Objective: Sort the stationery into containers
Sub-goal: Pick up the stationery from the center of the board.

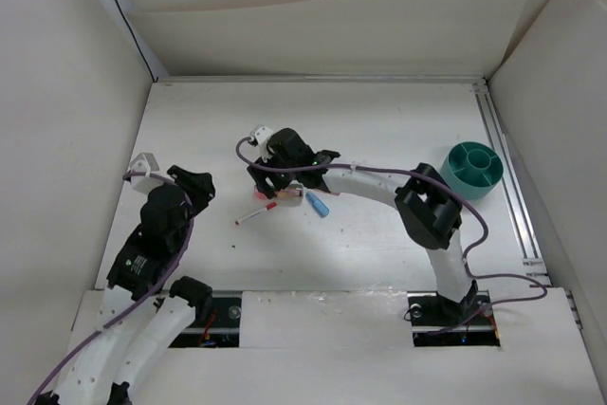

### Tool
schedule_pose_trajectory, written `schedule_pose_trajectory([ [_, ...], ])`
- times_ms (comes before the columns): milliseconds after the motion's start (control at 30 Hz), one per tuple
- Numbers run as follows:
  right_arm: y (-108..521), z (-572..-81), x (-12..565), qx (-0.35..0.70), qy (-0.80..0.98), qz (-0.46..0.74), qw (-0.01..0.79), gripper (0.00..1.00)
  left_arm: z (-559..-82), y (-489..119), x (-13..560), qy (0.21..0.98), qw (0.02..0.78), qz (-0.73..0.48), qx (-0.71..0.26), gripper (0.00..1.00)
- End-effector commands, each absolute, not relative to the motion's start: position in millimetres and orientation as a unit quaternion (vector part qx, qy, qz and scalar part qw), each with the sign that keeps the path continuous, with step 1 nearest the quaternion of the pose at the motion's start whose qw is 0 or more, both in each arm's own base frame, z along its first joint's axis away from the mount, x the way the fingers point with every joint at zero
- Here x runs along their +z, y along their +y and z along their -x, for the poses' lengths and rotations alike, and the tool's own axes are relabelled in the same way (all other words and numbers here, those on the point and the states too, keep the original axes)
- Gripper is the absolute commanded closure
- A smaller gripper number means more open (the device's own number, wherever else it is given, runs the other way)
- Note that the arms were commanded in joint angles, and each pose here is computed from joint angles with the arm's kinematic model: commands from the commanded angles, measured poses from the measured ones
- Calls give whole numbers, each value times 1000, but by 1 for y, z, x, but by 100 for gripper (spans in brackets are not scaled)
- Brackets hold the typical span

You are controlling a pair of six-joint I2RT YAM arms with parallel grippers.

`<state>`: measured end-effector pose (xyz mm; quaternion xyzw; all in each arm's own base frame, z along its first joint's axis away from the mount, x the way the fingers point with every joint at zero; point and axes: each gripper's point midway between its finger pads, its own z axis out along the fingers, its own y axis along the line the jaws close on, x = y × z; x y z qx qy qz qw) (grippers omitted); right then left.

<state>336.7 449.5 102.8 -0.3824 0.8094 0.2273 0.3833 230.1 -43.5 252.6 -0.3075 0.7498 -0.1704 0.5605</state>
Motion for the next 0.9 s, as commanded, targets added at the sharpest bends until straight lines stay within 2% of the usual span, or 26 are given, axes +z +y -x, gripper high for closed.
schedule_pose_trajectory([
  [0,471,-343,128,250,786,404,396,23,-216,-28,290,707,597,330,-186,66],
  [33,473,-342,111,244,791,414,379,23,-213,-26,298,700,605,328,-191,56],
  [67,471,-342,103,237,794,421,369,23,-212,-28,302,702,606,318,-196,32],
  [133,474,-344,99,234,798,422,362,23,-208,-30,311,707,605,307,-201,19],
  [233,474,-347,93,224,801,426,357,22,-211,-35,308,729,587,296,-189,11],
  [300,471,-347,83,212,807,430,345,24,-210,-37,308,734,582,293,-189,11],
  [367,472,-344,81,205,807,437,340,26,-209,-36,312,727,589,294,-195,17],
  [533,463,-340,69,161,812,451,334,29,-205,-36,328,713,600,293,-213,19],
  [633,465,-337,70,154,809,458,335,34,-205,-36,329,716,598,292,-210,19],
  [867,463,-327,66,136,809,473,321,31,-204,-35,332,714,602,289,-210,19],
])
